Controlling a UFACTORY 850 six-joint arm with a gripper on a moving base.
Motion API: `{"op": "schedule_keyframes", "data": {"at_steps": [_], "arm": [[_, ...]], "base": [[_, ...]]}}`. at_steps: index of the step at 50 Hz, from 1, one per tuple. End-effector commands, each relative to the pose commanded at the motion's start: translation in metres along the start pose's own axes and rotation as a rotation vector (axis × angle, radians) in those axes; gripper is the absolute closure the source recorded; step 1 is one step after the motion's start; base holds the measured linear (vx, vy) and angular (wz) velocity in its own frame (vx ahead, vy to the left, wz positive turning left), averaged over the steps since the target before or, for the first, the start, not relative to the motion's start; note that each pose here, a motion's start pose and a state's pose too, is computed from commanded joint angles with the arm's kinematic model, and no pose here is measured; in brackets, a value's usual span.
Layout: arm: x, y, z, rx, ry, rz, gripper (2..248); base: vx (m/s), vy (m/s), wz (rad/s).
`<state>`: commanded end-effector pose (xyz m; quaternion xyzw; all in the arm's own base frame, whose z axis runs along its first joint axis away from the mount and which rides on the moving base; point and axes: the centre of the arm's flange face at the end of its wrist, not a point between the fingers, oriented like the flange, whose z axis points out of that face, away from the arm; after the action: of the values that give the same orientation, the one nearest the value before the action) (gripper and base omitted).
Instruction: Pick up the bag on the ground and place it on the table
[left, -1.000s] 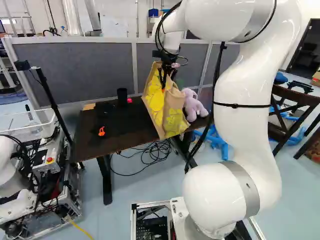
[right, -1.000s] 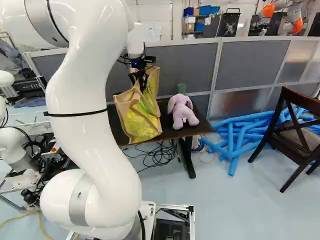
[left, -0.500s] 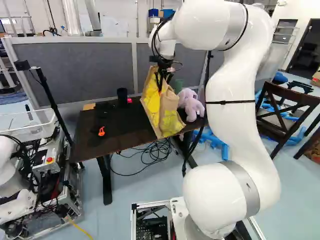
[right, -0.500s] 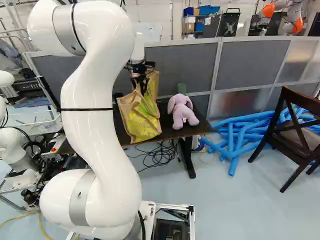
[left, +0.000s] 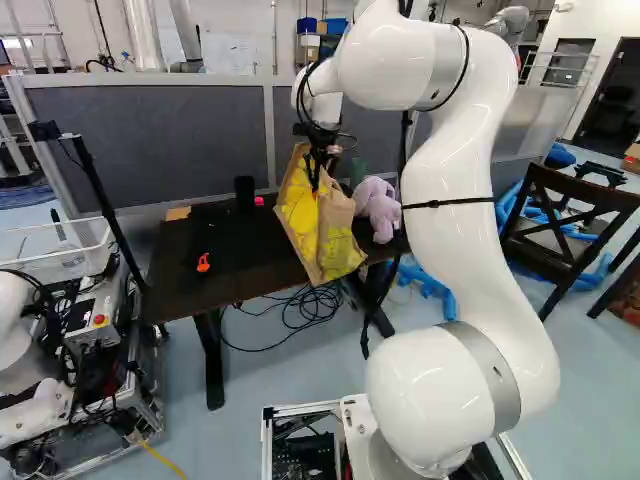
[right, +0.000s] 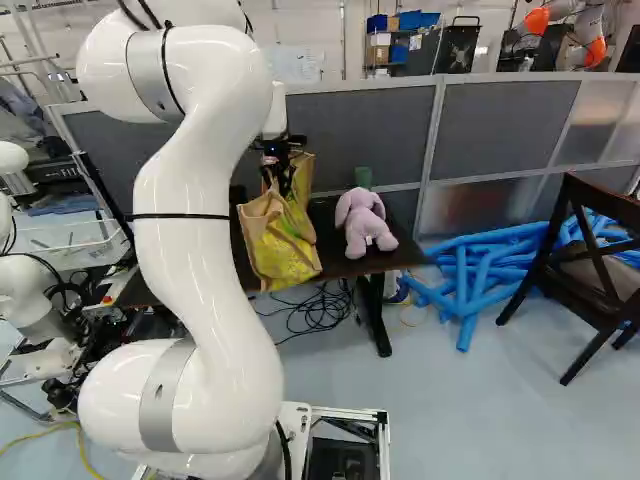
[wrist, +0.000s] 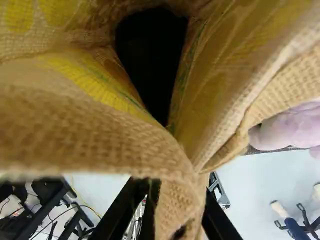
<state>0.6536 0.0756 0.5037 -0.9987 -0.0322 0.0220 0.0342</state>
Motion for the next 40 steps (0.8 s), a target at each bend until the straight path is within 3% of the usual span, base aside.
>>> {"op": "schedule_keyframes", "data": {"at_steps": [12,13,17,18,22,23,27,28,33,34,38,39,40], "arm": [[0.0011,0.0001,0.0029,0.0,-0.004,0.0,228],[0.0011,0.0001,0.0029,0.0,-0.004,0.0,205],[0.0011,0.0001,0.0029,0.0,-0.004,0.0,205],[0.0011,0.0001,0.0029,0.0,-0.004,0.0,170],[0.0011,0.0001,0.0029,0.0,-0.004,0.0,170],[0.0011,0.0001,0.0029,0.0,-0.004,0.0,137],[0.0011,0.0001,0.0029,0.0,-0.004,0.0,137],[0.0011,0.0001,0.0029,0.0,-0.004,0.0,102],[0.001,0.0,0.0026,0.0,-0.004,0.0,102],[0.0008,0.0,0.0021,0.0,-0.003,0.0,66],[-0.0007,-0.0002,-0.0019,0.0,0.003,0.0,66],[-0.0011,-0.0003,-0.0031,0.0,0.004,0.0,29],[-0.0016,-0.0004,-0.0044,0.0,0.006,-0.001,29]], "base": [[0.0,0.0,0.0],[0.0,0.0,0.0],[0.0,0.0,0.0],[0.0,0.0,0.0],[0.0,0.0,0.0],[0.0,0.0,0.0],[0.0,0.0,0.0],[0.0,0.0,0.0],[0.0,0.0,0.0],[0.0,0.0,0.0],[0.0,0.0,0.0],[0.0,0.0,0.0],[0.0,0.0,0.0]]}}
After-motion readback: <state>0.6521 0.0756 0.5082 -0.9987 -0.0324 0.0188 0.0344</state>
